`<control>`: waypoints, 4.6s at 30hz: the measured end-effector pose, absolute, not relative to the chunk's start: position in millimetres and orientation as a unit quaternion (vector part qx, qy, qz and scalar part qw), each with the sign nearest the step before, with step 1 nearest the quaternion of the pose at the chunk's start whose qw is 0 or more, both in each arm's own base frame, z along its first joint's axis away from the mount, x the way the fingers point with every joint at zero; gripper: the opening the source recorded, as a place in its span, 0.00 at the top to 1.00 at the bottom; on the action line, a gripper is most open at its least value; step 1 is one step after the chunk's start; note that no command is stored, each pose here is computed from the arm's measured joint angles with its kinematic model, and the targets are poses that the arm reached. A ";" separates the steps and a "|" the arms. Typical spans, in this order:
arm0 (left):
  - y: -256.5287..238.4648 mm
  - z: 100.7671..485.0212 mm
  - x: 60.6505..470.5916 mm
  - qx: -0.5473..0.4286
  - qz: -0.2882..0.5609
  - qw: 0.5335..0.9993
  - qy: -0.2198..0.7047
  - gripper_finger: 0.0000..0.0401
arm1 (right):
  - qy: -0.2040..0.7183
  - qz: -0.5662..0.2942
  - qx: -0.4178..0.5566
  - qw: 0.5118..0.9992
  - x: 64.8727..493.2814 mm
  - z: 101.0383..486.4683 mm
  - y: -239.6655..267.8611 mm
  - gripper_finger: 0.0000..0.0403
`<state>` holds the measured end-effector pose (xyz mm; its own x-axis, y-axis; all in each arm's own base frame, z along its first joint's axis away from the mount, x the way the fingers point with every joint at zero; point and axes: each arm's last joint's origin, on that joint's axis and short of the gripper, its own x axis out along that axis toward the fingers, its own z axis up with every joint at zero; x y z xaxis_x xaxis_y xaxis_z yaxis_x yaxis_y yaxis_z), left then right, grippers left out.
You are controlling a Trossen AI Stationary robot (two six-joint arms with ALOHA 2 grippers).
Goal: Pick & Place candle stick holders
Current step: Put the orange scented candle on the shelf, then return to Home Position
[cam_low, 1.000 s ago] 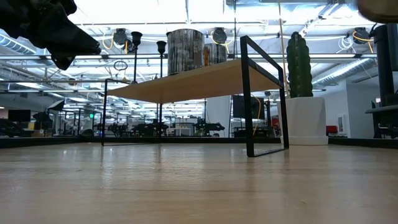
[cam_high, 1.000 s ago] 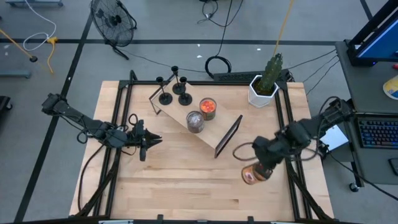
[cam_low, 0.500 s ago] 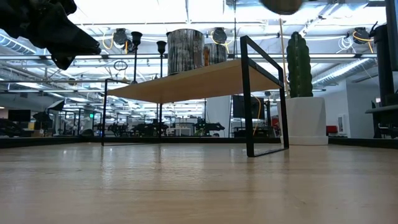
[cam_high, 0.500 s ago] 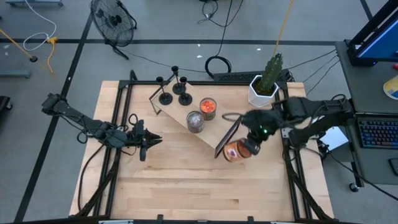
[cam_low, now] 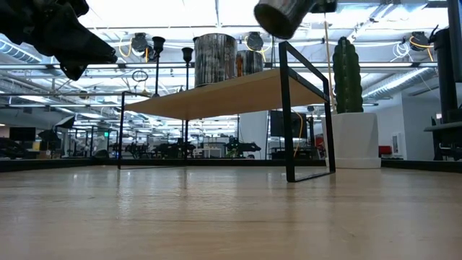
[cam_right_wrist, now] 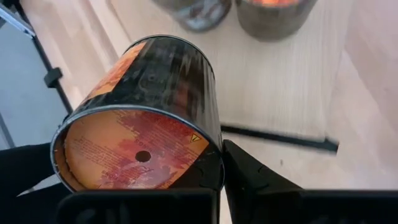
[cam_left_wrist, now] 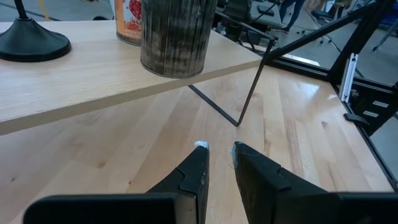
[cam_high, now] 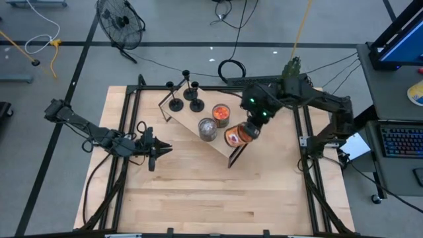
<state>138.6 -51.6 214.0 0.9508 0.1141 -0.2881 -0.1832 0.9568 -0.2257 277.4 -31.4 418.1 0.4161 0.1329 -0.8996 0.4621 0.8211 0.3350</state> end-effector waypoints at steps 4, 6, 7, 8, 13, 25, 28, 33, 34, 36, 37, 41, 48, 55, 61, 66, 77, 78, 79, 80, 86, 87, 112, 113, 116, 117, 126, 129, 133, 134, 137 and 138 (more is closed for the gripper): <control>-51.6 214.1 138.6 -0.125 0.076 0.980 0.137 0.81 | 0.547 -0.098 0.276 0.784 292.5 409.9 -47.7 1.00; -51.7 214.0 138.6 -0.125 0.076 0.980 0.138 0.81 | 0.557 -0.096 0.271 0.780 299.0 403.0 -54.1 1.00; -51.7 214.0 138.6 -0.125 0.076 0.980 0.138 0.81 | 0.563 -0.092 0.267 0.777 302.7 398.9 -57.0 1.00; -51.6 214.0 138.6 -0.125 0.076 0.980 0.138 0.81 | 0.570 -0.090 0.266 0.772 306.6 394.3 -59.8 1.00; -51.7 213.9 138.6 -0.125 0.076 0.980 0.138 0.81 | 0.588 -0.087 0.255 0.763 319.4 378.7 -71.5 1.00; -51.5 213.2 138.3 -0.116 0.076 0.980 0.142 0.81 | 0.599 -0.095 0.227 0.762 332.8 364.3 -79.0 0.99; -51.5 213.1 138.3 -0.108 0.075 0.981 0.143 0.81 | 0.579 -0.100 0.227 0.776 337.2 365.4 -80.6 0.97; -51.5 213.1 138.3 -0.108 0.075 0.981 0.143 0.81 | 0.573 -0.102 0.233 0.779 337.5 366.2 -82.6 0.93; -51.5 213.1 138.3 -0.108 0.075 0.981 0.143 0.81 | 0.573 -0.102 0.233 0.779 337.2 366.4 -82.5 0.92; -51.5 213.1 138.3 -0.108 0.075 0.981 0.143 0.81 | 0.569 -0.101 0.231 0.783 338.3 366.6 -83.1 0.91; -51.5 213.1 138.3 -0.108 0.075 0.981 0.143 0.81 | 0.566 -0.101 0.231 0.785 339.0 366.7 -83.1 0.90; -51.5 213.0 138.3 -0.105 0.074 0.981 0.144 0.81 | 0.564 -0.105 0.237 0.784 339.3 366.8 -83.2 0.88; -51.5 213.0 138.3 -0.097 0.072 0.982 0.144 0.81 | 0.561 -0.106 0.243 0.785 332.2 375.1 -74.9 0.88; -51.5 213.1 138.3 -0.097 0.072 0.982 0.144 0.81 | 0.547 -0.098 0.244 0.795 317.0 394.2 -51.0 0.92; -51.6 213.1 138.3 -0.099 0.073 0.982 0.144 0.81 | 0.531 -0.134 0.207 0.811 300.4 410.0 -33.7 0.98; -51.6 213.2 138.3 -0.102 0.073 0.982 0.143 0.81 | 0.556 -0.150 0.207 0.791 294.3 403.4 -25.2 1.00; -51.6 213.3 138.4 -0.102 0.073 0.982 0.143 0.81 | 0.615 -0.149 0.194 0.750 305.9 347.2 -20.6 1.00; -51.6 213.3 138.3 -0.102 0.073 0.982 0.142 0.81 | 0.615 -0.146 0.197 0.750 306.4 345.4 -20.4 1.00; -51.6 213.4 138.4 -0.102 0.073 0.982 0.142 0.81 | 0.613 -0.139 0.202 0.751 307.4 343.3 -20.0 1.00; -51.6 213.3 138.4 -0.102 0.073 0.982 0.143 0.81 | 0.610 -0.135 0.205 0.753 308.9 341.6 -19.9 1.00; -51.6 213.3 138.4 -0.102 0.073 0.982 0.142 0.81 | 0.587 -0.122 0.212 0.772 315.7 340.9 -19.8 1.00; -51.6 213.3 138.4 -0.102 0.073 0.982 0.142 0.81 | 0.582 -0.121 0.212 0.776 316.9 341.3 -19.9 1.00; -52.5 213.2 138.4 -0.157 0.066 0.975 0.143 0.81 | 0.489 -0.160 0.148 0.845 251.3 398.4 15.9 1.00; -52.6 213.2 138.4 -0.164 0.067 0.974 0.143 0.81 | 0.465 -0.162 0.137 0.860 244.4 402.6 20.2 1.00; -52.5 213.3 138.4 -0.177 0.069 0.972 0.141 0.81 | 0.410 -0.154 0.115 0.892 225.2 405.9 31.4 1.00; -52.5 213.1 138.4 -0.179 0.069 0.971 0.142 0.81 | 0.392 -0.148 0.114 0.901 218.8 405.6 34.2 1.00; -53.2 213.1 138.4 -0.195 0.060 0.968 0.145 0.81 | 0.286 -0.064 0.141 0.946 169.4 373.3 45.7 0.99; -53.2 213.1 138.4 -0.191 0.059 0.969 0.145 0.81 | 0.279 -0.025 0.160 0.947 157.1 354.7 46.0 0.98; -53.0 213.2 138.4 -0.149 0.055 0.976 0.147 0.81 | 0.269 0.004 0.217 0.938 145.5 328.2 44.9 0.98; -52.8 213.2 138.4 -0.137 0.057 0.978 0.146 0.81 | 0.262 0.009 0.228 0.938 142.7 323.3 44.2 0.98; -51.2 213.5 138.4 -0.112 0.080 0.981 0.139 0.81 | 0.236 0.017 0.243 0.941 135.8 309.9 41.9 0.98; -50.6 213.6 138.3 -0.107 0.089 0.981 0.137 0.81 | 0.227 0.020 0.246 0.942 133.6 306.0 41.2 0.98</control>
<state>138.3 -50.6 213.6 0.9465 0.1460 -0.2878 -0.2045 0.9613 -0.1848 133.6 41.2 306.0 0.8958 0.1503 -0.4182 0.0735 0.8779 0.4731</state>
